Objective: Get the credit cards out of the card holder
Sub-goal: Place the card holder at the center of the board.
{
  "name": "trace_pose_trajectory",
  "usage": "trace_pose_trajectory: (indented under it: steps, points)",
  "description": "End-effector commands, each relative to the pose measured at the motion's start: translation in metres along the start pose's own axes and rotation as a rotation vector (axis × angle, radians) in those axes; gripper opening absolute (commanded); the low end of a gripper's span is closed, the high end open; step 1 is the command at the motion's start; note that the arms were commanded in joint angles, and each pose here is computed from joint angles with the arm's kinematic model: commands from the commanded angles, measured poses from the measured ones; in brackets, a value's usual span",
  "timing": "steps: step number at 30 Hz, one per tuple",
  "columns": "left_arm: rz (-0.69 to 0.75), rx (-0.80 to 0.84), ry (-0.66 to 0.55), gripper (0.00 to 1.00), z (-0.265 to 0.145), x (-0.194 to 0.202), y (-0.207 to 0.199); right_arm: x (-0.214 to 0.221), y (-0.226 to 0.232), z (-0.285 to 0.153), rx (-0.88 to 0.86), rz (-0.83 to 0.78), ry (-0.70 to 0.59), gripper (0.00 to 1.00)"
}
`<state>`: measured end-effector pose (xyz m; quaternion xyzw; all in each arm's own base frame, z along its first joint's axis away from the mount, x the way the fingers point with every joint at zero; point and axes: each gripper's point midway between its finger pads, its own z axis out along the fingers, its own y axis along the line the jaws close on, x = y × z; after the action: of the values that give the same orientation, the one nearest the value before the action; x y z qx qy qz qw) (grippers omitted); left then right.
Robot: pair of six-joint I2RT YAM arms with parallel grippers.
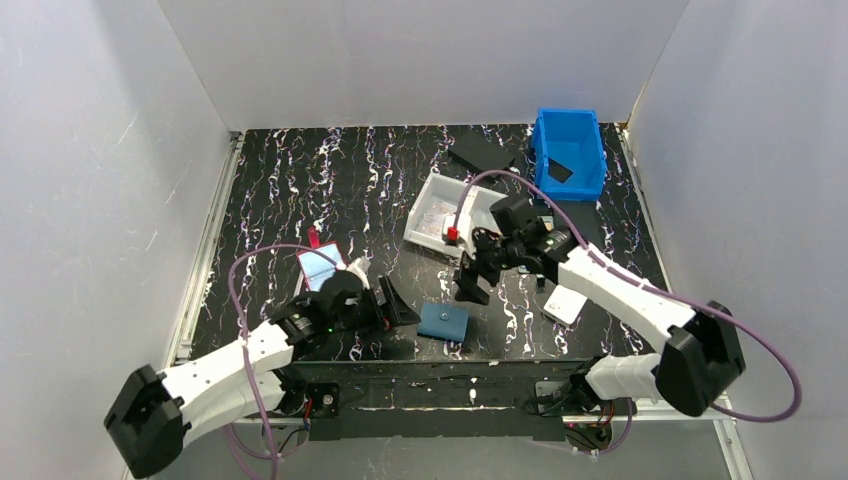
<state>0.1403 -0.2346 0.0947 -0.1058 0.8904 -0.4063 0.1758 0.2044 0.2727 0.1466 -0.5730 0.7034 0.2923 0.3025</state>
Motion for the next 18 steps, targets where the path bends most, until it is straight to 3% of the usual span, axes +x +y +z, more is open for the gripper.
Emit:
trace_pose_trajectory:
  steps: [1, 6, 12, 18]
  points:
    - [-0.142, -0.140, -0.123, 0.81, 0.022, 0.000, 0.012, 0.012, 0.032, -0.005, -0.135, -0.102, -0.070, 0.98]
    - [-0.294, -0.239, -0.164, 0.78, 0.045, 0.014, 0.016, 0.032, 0.024, -0.006, -0.123, -0.039, -0.072, 0.98]
    - [-0.425, -0.217, -0.205, 0.75, 0.071, 0.016, 0.006, 0.039, 0.019, -0.008, -0.139, 0.005, -0.062, 0.98]
    - [-0.531, -0.265, -0.273, 0.49, 0.076, 0.013, 0.024, 0.041, 0.020, -0.009, -0.145, 0.008, -0.064, 0.98]
